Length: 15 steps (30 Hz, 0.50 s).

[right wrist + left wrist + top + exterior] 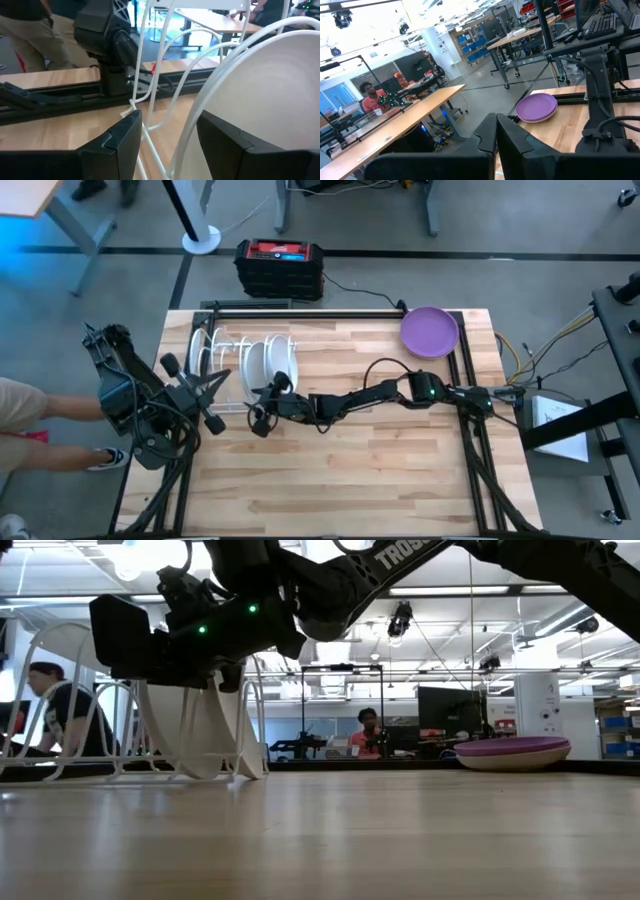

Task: Sort dishes
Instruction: Put the white plate into the white dish rack, then put the violet plate into the white dish rack

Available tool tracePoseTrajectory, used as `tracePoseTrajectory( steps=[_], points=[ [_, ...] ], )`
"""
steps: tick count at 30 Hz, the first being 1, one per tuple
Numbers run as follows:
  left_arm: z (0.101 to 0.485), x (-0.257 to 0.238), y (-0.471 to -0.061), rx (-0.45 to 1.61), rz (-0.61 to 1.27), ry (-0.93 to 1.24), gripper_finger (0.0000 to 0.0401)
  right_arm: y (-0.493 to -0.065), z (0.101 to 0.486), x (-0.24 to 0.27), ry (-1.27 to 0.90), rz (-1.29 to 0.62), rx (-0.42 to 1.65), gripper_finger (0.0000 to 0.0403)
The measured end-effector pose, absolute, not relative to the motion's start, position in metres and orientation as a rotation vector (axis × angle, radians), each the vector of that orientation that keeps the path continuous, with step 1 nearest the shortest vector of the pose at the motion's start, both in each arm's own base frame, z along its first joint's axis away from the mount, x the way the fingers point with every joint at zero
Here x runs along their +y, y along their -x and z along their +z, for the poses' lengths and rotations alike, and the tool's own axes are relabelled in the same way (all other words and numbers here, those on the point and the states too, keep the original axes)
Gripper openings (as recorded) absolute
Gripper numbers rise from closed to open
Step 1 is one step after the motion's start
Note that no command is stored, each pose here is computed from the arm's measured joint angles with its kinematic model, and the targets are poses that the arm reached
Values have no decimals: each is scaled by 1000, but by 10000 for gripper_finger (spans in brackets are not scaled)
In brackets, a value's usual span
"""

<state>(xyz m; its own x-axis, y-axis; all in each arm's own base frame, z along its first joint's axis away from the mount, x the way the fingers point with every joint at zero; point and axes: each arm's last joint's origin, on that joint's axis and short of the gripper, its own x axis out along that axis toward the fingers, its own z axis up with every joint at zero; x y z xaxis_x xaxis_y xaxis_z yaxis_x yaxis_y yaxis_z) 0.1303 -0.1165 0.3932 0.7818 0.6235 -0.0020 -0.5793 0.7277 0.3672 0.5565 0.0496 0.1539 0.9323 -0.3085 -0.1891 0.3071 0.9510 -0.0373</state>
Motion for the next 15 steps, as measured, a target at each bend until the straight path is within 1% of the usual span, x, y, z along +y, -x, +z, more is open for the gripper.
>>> tracePoseTrajectory(
  steps=[9,12,15],
  points=[
    [393,-116,-130,128,665,-361,0,-556,151,49,52,-311,236,183],
    [393,-116,-130,128,665,-361,0,-556,150,49,57,-313,245,198],
    [393,-117,-130,128,665,-360,0,-555,150,49,80,-317,248,224]
  ],
)
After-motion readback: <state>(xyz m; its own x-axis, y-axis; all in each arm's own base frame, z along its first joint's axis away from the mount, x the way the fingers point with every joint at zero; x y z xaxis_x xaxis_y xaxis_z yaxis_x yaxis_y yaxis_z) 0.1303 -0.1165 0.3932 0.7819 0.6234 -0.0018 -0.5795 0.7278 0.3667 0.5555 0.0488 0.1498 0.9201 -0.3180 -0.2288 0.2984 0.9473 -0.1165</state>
